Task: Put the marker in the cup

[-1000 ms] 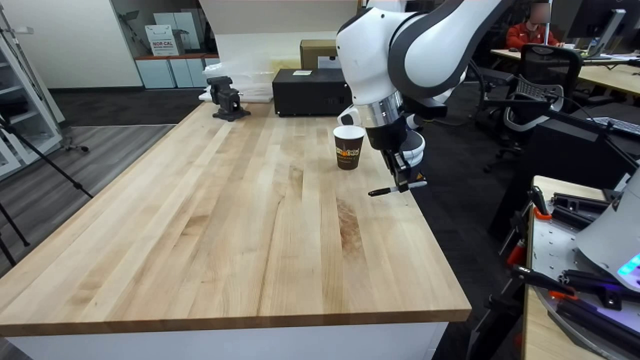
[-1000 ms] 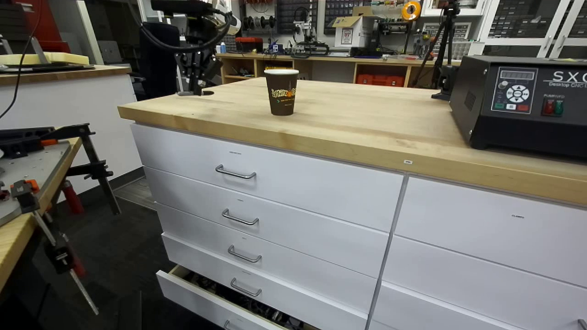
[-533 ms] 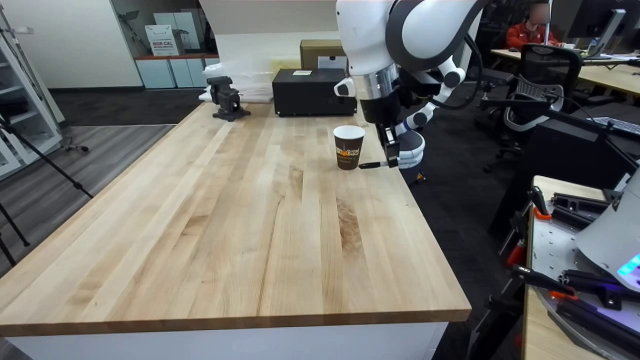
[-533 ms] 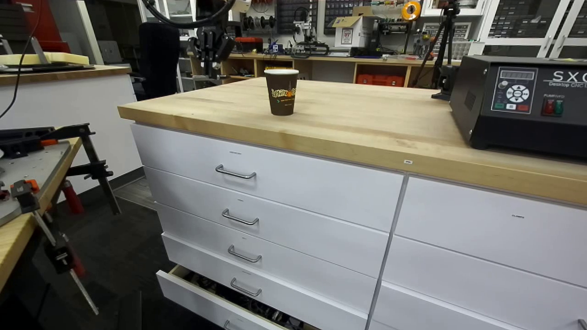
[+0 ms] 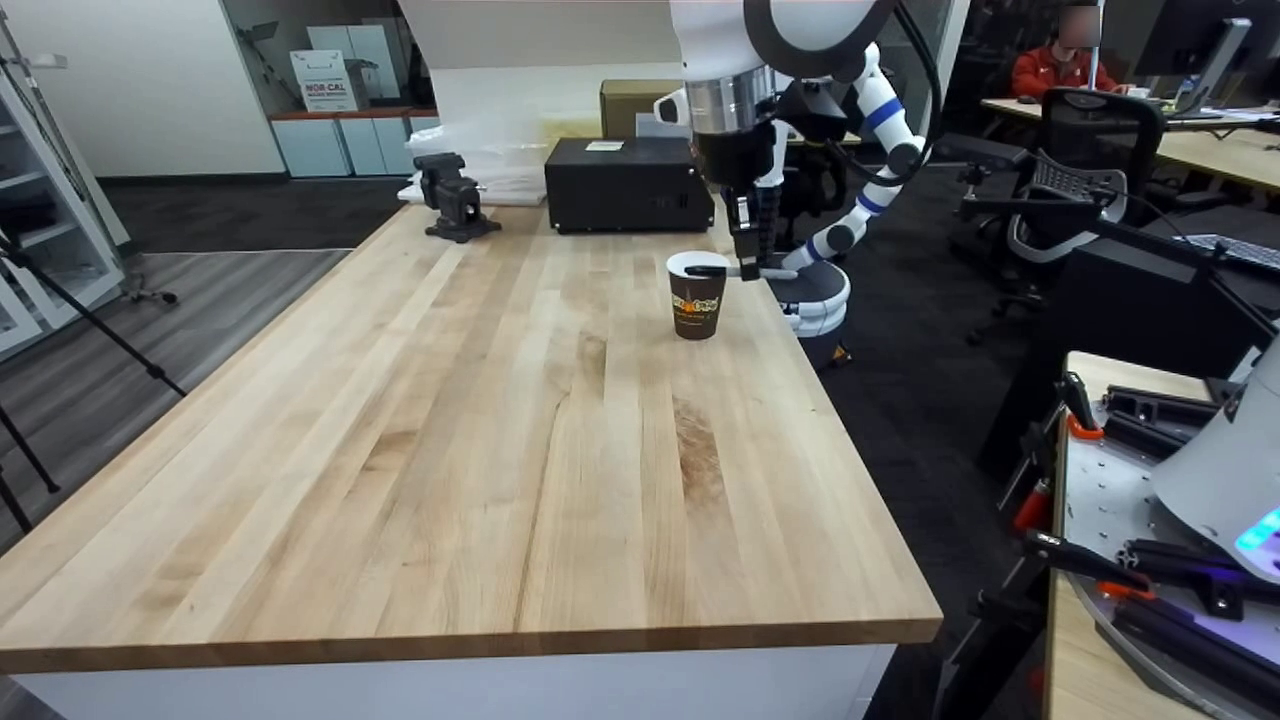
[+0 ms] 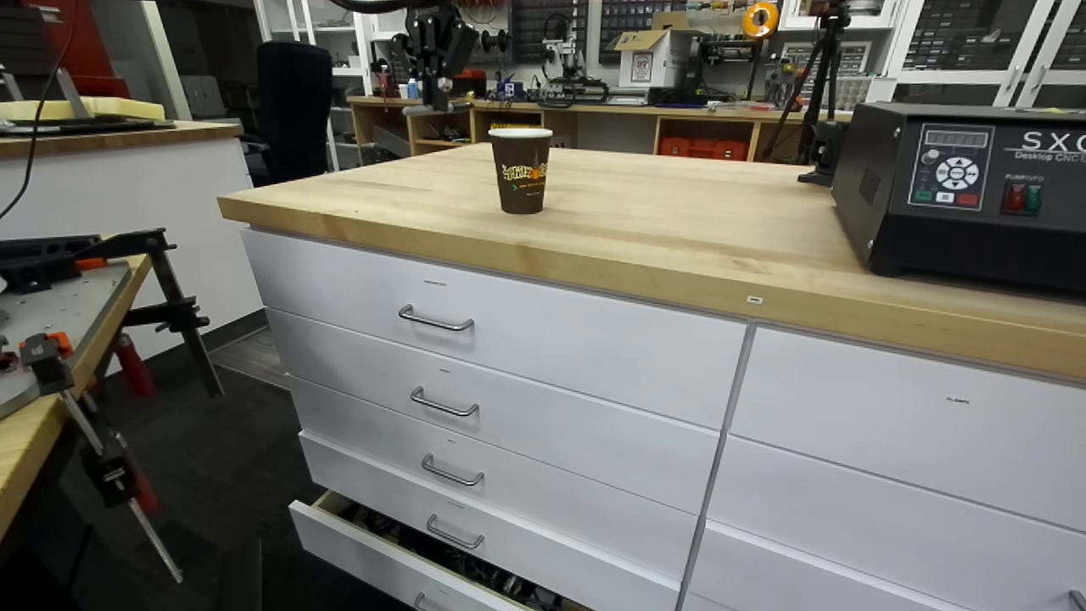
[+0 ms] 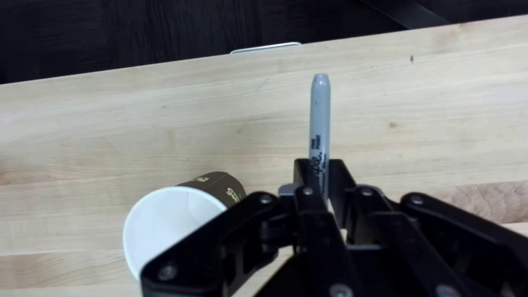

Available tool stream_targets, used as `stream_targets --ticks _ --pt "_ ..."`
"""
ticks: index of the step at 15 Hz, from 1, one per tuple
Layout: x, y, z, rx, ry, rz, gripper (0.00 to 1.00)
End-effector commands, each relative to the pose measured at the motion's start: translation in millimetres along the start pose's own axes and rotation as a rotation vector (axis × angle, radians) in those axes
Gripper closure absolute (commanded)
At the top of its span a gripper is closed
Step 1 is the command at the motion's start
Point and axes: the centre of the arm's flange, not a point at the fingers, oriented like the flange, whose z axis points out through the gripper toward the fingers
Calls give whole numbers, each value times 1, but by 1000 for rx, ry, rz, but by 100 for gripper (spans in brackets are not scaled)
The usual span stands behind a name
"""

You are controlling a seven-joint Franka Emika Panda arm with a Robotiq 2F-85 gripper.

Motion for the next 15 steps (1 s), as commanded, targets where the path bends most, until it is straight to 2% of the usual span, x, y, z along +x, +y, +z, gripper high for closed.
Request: stream_targets --ticks 1,7,11,15 --pt "3 11 -19 -35 -6 103 94" --pt "8 28 -25 -69 -35 252 94" --pt "10 42 -25 -61 -105 332 94" --pt "15 51 -20 -36 -178 339 94"
